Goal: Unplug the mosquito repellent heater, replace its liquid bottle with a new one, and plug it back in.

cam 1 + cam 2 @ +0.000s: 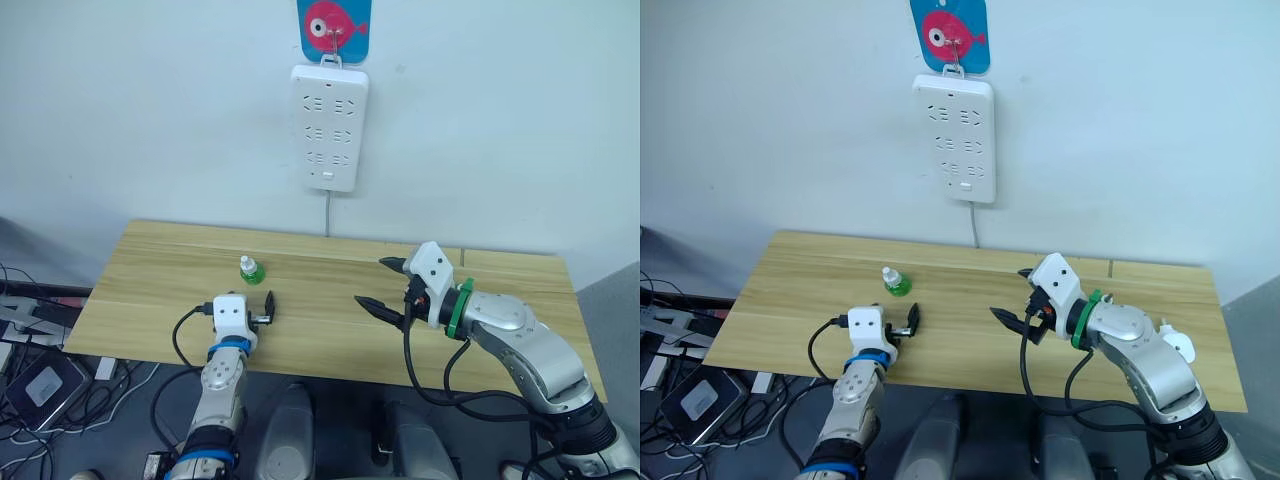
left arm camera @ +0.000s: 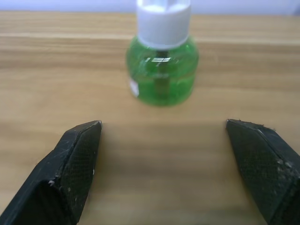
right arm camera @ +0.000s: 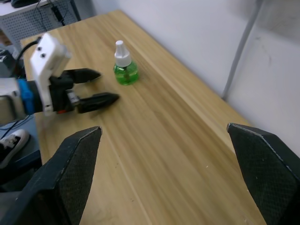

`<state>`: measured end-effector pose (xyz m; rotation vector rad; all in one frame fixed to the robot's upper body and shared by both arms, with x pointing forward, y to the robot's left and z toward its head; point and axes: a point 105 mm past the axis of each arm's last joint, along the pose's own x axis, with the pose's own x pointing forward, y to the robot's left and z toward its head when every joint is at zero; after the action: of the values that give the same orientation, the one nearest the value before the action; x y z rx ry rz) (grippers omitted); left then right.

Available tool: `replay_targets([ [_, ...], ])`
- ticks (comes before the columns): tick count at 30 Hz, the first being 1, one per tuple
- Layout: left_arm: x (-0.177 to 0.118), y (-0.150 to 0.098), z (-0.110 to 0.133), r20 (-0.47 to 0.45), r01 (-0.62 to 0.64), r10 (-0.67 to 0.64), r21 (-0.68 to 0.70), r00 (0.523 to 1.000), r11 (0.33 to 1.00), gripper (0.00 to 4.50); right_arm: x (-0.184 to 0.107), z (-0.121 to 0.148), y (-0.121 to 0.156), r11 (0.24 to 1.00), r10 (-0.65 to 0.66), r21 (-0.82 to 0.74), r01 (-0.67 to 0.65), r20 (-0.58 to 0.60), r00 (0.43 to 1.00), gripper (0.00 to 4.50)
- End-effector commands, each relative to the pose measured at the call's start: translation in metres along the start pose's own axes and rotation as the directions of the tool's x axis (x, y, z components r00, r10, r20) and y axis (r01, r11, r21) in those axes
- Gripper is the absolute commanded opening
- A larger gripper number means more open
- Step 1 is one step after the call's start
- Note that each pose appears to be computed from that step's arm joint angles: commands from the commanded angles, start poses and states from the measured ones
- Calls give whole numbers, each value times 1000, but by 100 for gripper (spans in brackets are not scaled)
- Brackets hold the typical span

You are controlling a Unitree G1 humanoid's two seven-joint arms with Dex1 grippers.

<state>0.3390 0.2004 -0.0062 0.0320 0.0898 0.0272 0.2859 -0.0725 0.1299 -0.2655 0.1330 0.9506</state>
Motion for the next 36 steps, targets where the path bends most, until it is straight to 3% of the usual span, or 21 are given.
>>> replay_targets([
  [1,2,1,-13,-39,-6,6,3,999,1000,450,-7,17,3,999,11,-35,-9,45,999,447],
  [13,22,14,-1,-8,-47,47,34,999,998,450,-8,21,4,999,-22,-28,23,47,999,447],
  [16,22,11,1,3,-28,28,29,1000,999,391,-8,22,3,999,-34,-21,35,51,998,450],
  [21,26,5,11,33,11,-13,59,999,998,233,-8,23,-1,999,-47,-9,48,61,997,450],
  [24,32,-4,27,79,69,-77,97,994,993,218,-9,25,-7,998,-61,3,61,75,995,450],
  [27,32,-26,41,102,230,-252,191,962,954,218,-14,26,-14,998,-61,-6,61,72,996,450],
  [30,18,-62,53,98,469,-512,284,853,836,218,-19,22,-13,1000,-14,-14,15,54,998,450],
  [33,-6,-99,69,65,718,-765,300,641,628,218,-21,16,-7,998,48,-35,-48,25,999,450],
  [36,-23,-121,84,12,840,-895,342,445,422,218,-13,14,-2,996,83,-45,-81,28,996,450],
])
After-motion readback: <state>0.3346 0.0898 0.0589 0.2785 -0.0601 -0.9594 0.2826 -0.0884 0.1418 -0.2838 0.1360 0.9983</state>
